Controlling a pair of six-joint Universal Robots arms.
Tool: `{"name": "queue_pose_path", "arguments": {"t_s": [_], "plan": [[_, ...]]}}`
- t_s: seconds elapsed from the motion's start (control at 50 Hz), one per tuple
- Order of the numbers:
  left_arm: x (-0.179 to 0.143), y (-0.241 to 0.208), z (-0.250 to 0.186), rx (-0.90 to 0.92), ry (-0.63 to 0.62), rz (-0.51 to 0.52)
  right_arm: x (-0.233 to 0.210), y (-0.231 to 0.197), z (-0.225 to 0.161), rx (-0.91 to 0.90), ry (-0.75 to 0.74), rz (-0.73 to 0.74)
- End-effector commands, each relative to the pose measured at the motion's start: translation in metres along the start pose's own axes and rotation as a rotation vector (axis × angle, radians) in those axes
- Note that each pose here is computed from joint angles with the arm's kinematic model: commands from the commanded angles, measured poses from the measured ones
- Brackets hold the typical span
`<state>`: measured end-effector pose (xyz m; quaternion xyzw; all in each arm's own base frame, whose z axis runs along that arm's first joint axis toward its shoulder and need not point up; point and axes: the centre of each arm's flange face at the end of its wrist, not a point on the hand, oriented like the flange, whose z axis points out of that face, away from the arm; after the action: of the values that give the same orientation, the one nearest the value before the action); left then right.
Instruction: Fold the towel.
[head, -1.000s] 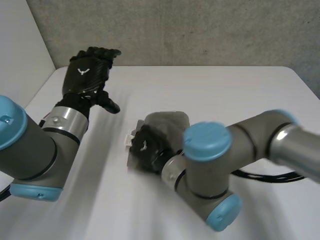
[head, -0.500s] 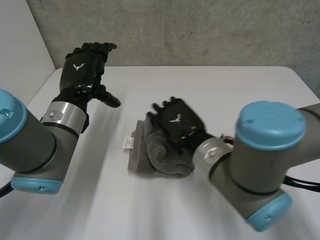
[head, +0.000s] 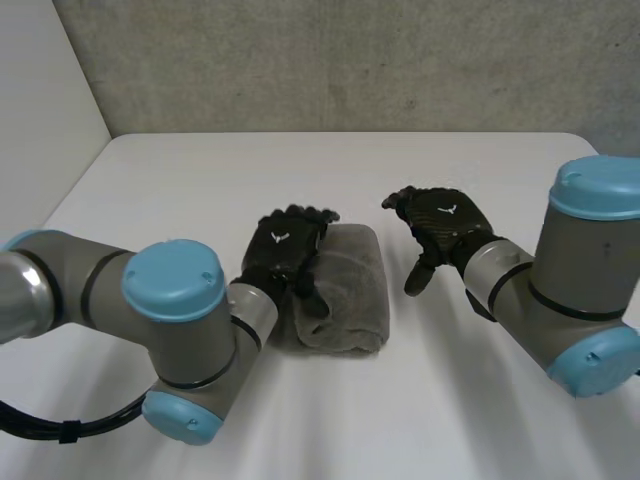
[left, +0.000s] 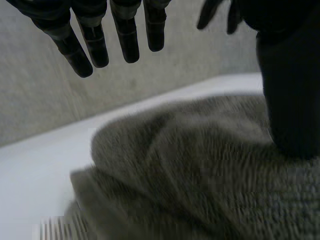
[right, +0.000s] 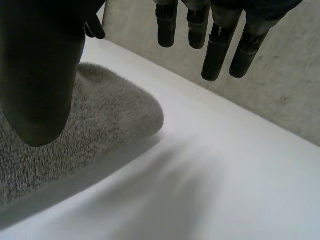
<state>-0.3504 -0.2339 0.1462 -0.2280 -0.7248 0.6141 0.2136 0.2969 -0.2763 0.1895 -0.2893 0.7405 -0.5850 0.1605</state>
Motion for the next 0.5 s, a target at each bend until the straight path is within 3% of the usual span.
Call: {"name": "queue_pose_path", "arguments": {"t_s": [0.02,0.24,0.5], "plan": [[-0.008,0.016,0.003,-0.073,-0.019,0.062,-0.005,0.027,0.023,-0.094,-0.042,0.018],[-0.047,0.018,0.01,-0.104,-0.11,0.099,-0.044,0.049,0.042,-0.148,-0.149,0.002],[-0.051,0.024,0.004,-0.128,-0.12,0.097,-0.056,0.04,0.041,-0.114,-0.165,-0.003]]}}
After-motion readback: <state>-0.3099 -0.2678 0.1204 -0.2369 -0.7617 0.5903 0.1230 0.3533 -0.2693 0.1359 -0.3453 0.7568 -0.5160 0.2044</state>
